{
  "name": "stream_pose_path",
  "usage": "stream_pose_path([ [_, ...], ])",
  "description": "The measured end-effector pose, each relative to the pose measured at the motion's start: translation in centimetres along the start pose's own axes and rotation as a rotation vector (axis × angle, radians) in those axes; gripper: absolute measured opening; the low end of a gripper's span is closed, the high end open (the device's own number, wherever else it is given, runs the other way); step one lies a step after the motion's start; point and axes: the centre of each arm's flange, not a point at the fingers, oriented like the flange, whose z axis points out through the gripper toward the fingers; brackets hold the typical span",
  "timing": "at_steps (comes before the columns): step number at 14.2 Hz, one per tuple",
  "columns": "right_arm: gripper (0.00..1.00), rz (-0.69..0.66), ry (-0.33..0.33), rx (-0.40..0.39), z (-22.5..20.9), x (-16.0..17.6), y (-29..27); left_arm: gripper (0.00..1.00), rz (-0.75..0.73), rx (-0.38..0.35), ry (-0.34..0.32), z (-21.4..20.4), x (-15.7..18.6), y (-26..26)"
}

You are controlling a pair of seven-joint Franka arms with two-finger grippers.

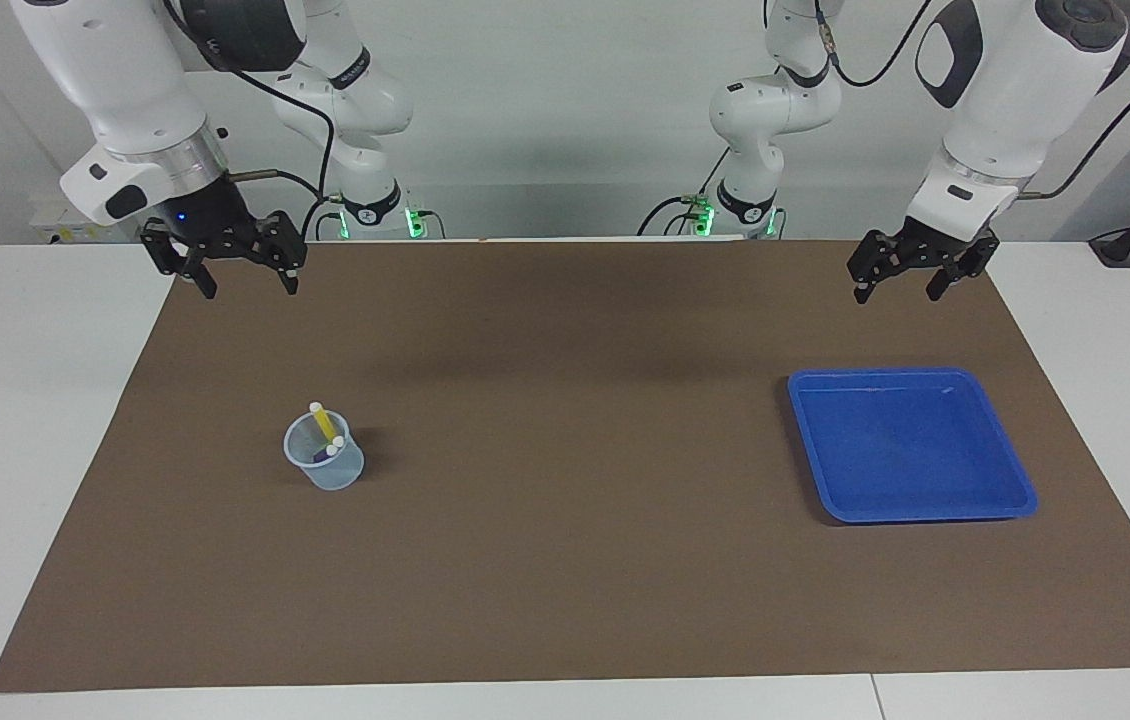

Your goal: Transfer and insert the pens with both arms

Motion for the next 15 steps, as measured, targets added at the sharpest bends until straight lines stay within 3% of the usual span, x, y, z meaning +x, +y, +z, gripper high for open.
stream_pose_path([
  [15, 1.00, 0.023, 0.001, -0.002, -0.1, 0.0, 1.3, 1.00, 0.000, 0.000, 0.000, 0.0, 0.0, 0.0],
])
